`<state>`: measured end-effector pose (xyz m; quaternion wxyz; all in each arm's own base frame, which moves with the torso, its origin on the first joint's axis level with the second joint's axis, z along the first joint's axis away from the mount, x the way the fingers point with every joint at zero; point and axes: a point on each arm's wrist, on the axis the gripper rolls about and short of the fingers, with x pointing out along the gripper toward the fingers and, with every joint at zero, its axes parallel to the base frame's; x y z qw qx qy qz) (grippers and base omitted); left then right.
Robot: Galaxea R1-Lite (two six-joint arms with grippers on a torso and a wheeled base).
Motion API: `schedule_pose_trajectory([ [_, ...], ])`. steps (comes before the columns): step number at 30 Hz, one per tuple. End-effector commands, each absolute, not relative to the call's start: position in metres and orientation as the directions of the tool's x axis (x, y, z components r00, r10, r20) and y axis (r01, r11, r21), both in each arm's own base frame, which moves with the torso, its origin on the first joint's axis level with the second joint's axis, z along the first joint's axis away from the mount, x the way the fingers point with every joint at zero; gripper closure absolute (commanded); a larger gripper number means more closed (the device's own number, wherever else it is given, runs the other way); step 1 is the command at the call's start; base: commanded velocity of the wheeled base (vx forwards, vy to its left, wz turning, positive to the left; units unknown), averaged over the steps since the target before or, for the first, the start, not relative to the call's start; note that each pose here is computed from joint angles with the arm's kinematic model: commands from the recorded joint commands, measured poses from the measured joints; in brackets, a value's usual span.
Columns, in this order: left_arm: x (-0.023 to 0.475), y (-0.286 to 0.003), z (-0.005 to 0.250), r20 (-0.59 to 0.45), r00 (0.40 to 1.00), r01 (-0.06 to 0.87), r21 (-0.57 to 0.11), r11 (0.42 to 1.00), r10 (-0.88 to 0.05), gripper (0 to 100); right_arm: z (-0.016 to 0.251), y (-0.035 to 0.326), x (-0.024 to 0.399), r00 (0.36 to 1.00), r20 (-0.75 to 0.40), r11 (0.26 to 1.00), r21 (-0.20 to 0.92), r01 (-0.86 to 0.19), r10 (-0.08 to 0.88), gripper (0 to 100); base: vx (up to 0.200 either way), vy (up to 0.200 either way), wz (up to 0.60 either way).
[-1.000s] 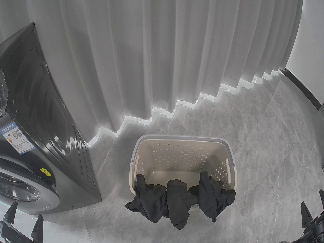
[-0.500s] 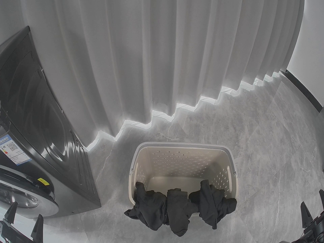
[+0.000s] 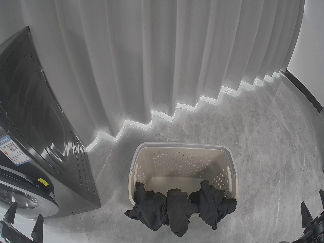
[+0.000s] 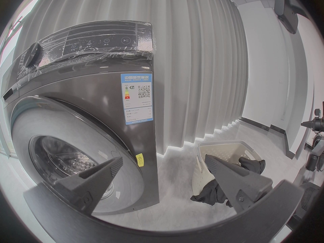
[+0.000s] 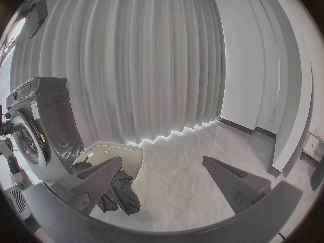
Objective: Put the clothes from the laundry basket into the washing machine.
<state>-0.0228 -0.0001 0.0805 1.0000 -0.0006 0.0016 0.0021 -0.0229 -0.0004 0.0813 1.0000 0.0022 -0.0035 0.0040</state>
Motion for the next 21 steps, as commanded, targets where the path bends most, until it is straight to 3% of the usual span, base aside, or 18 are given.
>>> schedule_pose_trajectory([
  [1, -0.0229, -0.0001, 0.0756, -0.002, 1.0, -0.005, -0.002, 1.0, 0.005, 0, 0.0761, -0.0004, -0.0228, 1.0, 0.006, 1.0, 0.005, -0.008, 0.008, 0, 0.0, 0.0, 0.0],
  [11, -0.0228, -0.0001, 0.0752, -0.003, 1.0, -0.005, -0.003, 1.0, 0.005, 0, 0.0761, -0.0003, -0.0228, 1.0, 0.006, 1.0, 0.005, -0.009, 0.009, 0, 0.0, 0.0, 0.0],
  [17, -0.0229, -0.0001, 0.0756, -0.002, 1.0, -0.005, -0.003, 1.0, 0.005, 0, 0.0761, -0.0004, -0.0228, 1.0, 0.006, 1.0, 0.005, -0.008, 0.008, 0, -0.2, 0.0, 0.0],
  [21, -0.0229, -0.0001, 0.0756, -0.002, 1.0, -0.005, -0.003, 1.0, 0.005, 0, 0.0761, -0.0004, -0.0228, 1.0, 0.006, 1.0, 0.005, -0.008, 0.008, 0, 0.0, 0.0, 0.0],
])
